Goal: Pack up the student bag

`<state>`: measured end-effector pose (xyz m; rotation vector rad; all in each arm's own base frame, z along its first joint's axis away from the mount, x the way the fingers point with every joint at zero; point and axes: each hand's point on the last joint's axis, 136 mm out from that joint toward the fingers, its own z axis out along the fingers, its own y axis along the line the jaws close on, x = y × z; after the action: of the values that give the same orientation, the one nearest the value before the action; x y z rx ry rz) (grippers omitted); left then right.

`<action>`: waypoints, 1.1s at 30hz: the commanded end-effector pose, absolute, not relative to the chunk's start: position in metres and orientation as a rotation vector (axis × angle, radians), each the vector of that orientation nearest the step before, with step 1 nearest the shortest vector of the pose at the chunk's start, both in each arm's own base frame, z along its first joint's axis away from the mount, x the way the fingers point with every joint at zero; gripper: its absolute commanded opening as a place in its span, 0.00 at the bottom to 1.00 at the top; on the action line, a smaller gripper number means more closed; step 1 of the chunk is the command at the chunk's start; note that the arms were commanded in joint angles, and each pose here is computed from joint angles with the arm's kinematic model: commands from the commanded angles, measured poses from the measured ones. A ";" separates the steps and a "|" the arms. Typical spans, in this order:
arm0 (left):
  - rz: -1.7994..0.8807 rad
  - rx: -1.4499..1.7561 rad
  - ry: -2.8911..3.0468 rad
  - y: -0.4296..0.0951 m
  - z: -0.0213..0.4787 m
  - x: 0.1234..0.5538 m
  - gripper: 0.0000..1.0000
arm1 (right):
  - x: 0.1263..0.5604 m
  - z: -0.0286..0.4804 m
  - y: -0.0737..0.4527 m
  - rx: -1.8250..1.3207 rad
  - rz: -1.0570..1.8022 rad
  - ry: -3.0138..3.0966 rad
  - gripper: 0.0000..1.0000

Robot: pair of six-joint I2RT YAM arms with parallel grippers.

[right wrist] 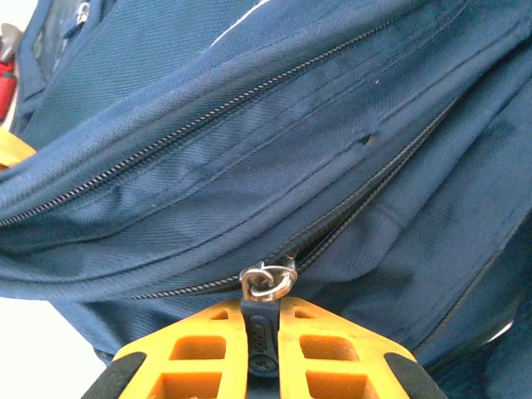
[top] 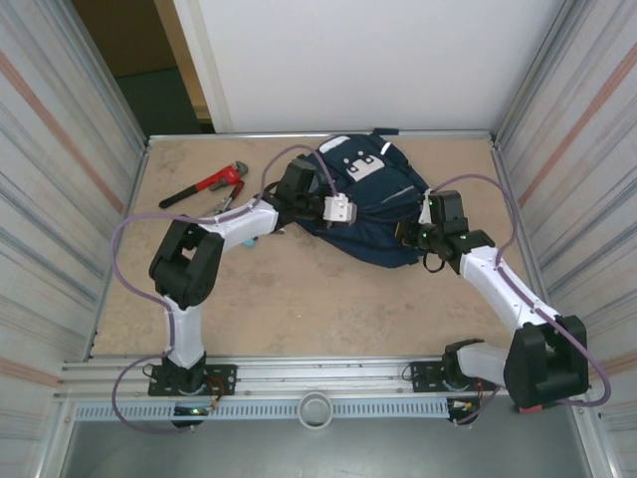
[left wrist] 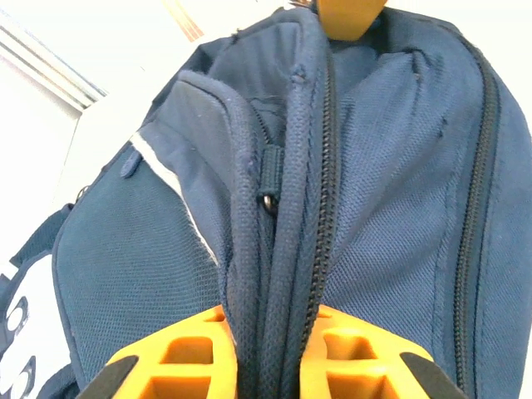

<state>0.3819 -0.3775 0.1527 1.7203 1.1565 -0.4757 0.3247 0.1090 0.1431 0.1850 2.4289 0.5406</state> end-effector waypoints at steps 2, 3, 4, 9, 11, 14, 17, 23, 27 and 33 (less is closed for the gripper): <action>-0.393 1.570 1.233 -0.342 0.183 0.424 0.30 | 0.326 0.141 0.113 0.103 0.455 2.441 0.00; -0.393 1.575 1.234 -0.340 0.183 0.420 0.38 | 0.326 0.146 0.123 0.062 0.472 2.426 0.00; -0.409 1.578 1.230 -0.341 0.188 0.411 0.46 | 0.326 0.152 0.133 0.022 0.494 2.408 0.00; -0.498 1.589 1.219 -0.348 0.209 0.353 0.69 | 0.324 0.177 0.168 -0.090 0.600 2.327 0.00; -0.486 1.631 1.199 -0.358 0.203 0.334 0.72 | 0.320 0.184 0.182 -0.139 0.628 2.304 0.00; -0.419 1.713 1.216 -0.373 0.183 0.326 0.73 | 0.316 0.192 0.195 -0.181 0.666 2.282 0.00; -0.408 1.750 1.262 -0.381 0.167 0.333 0.70 | 0.313 0.196 0.201 -0.190 0.692 2.274 0.00; -0.405 1.745 1.293 -0.375 0.160 0.343 0.43 | 0.309 0.186 0.192 -0.155 0.641 2.296 0.00; -0.449 1.703 1.317 -0.360 0.168 0.351 0.14 | 0.315 0.161 0.158 -0.018 0.550 2.377 0.00; -0.562 1.608 1.275 -0.340 0.192 0.354 0.06 | 0.324 0.126 0.093 0.238 0.370 2.470 0.00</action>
<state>0.3457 -0.3578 0.1589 1.7030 1.3083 -0.5306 0.3271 0.1314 0.1488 0.0818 2.3999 0.5152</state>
